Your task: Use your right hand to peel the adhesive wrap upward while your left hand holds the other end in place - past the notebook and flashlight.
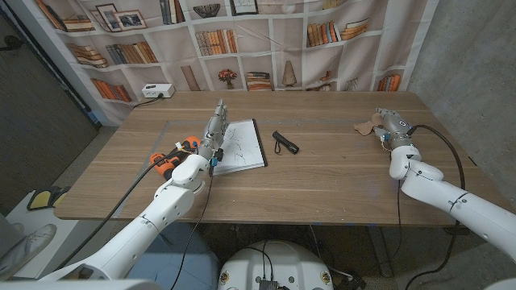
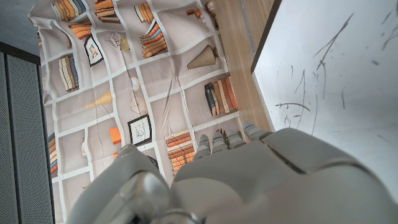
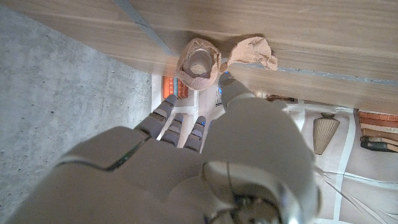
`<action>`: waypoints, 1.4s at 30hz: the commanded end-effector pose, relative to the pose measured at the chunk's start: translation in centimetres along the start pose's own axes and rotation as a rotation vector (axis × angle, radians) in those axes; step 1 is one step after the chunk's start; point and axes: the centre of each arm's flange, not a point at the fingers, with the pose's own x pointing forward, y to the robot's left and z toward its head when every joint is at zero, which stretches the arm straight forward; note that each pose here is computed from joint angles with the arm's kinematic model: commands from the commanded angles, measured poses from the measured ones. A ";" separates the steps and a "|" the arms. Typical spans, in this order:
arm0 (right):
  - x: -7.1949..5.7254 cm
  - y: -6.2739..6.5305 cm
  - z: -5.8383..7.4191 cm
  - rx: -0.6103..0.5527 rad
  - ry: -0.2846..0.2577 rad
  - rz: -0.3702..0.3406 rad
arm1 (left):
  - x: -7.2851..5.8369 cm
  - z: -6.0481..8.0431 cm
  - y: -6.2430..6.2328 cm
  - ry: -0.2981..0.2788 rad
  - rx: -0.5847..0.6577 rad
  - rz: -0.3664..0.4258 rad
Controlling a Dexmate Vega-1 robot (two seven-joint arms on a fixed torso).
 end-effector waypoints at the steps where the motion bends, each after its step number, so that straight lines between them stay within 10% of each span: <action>1: 0.3 0.2 -0.2 -0.028 -0.009 -0.003 | 0.0 -0.1 -0.3 -0.001 0.000 0.001; 42: 1.4 1.8 -0.6 -0.090 0.047 0.020 | -0.4 0.0 -0.2 0.000 -0.002 0.010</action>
